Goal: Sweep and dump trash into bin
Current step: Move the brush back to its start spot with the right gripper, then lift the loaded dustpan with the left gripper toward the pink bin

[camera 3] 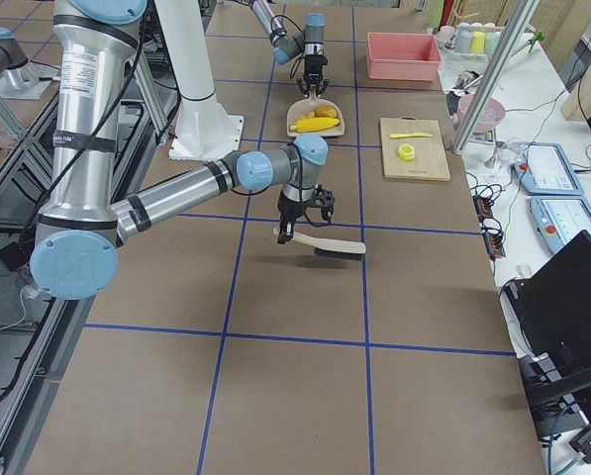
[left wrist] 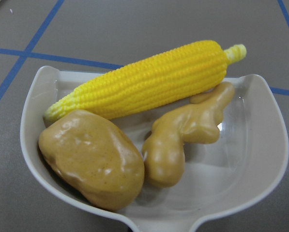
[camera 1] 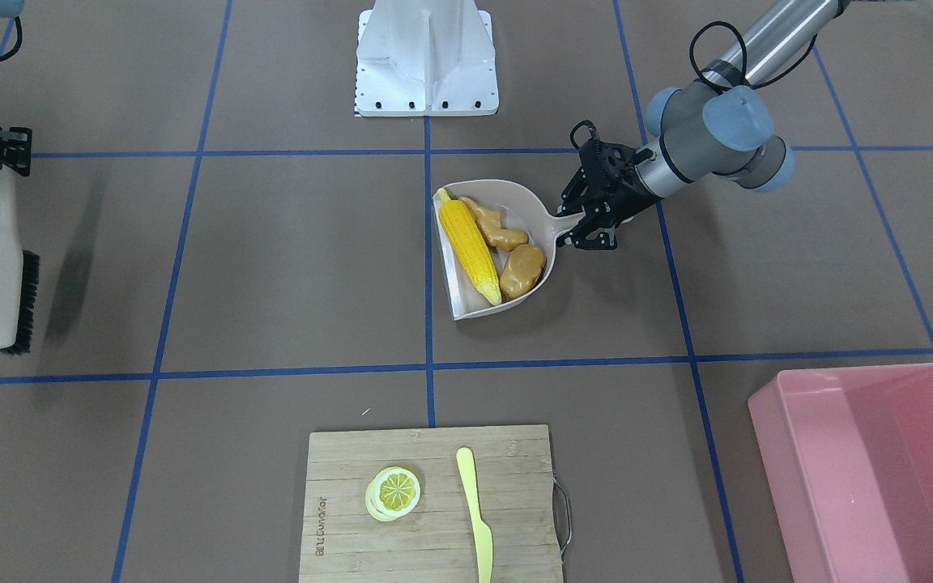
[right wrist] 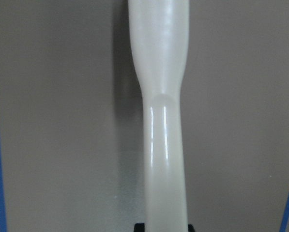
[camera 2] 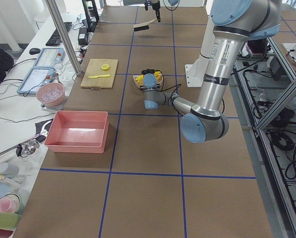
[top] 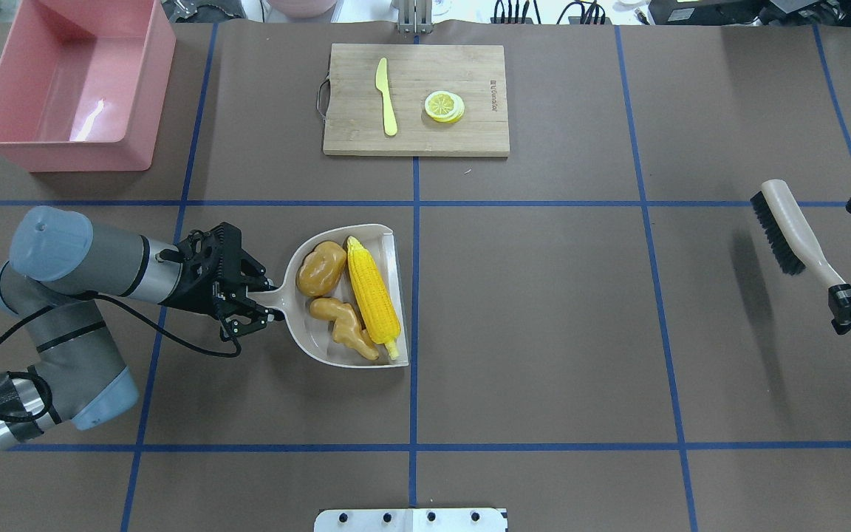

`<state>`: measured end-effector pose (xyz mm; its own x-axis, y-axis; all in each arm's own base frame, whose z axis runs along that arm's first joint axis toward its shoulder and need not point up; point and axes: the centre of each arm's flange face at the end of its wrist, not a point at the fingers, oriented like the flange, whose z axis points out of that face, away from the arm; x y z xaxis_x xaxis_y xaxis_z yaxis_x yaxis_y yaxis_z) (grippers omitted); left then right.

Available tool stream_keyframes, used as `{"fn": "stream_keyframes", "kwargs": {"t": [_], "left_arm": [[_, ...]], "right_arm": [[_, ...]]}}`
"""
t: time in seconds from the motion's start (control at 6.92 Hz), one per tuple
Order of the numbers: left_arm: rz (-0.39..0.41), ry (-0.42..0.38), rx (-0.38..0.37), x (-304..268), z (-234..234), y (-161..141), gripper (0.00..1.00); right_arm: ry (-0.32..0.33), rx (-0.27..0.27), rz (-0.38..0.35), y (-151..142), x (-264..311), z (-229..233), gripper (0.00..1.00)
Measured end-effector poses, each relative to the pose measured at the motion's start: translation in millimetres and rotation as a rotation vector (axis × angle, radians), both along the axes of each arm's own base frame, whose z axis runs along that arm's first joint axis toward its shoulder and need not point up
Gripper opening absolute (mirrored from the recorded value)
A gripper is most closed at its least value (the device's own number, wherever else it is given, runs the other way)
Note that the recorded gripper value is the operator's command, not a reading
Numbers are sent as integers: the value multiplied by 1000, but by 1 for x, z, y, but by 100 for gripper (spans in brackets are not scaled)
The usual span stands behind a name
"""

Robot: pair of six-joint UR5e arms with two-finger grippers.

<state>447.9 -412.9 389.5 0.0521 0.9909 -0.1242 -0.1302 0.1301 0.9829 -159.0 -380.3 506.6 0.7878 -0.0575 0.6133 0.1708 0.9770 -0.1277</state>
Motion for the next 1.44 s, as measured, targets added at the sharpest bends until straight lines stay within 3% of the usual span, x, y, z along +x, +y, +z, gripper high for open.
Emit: {"fn": "stream_keyframes", "kwargs": {"t": [0.43, 0.72, 0.87, 1.44], "left_arm": [[-21, 47, 36, -14, -23, 0, 0], [-86, 68, 60, -34, -37, -15, 0], [-132, 76, 32, -48, -41, -27, 0], [-378, 161, -338, -123, -49, -90, 0]], "right_arm": [[-4, 11, 20, 16, 15, 51, 0], [17, 10, 25, 26, 23, 64, 0], [16, 19, 29, 32, 27, 68, 0], [3, 53, 62, 43, 33, 75, 0]]}}
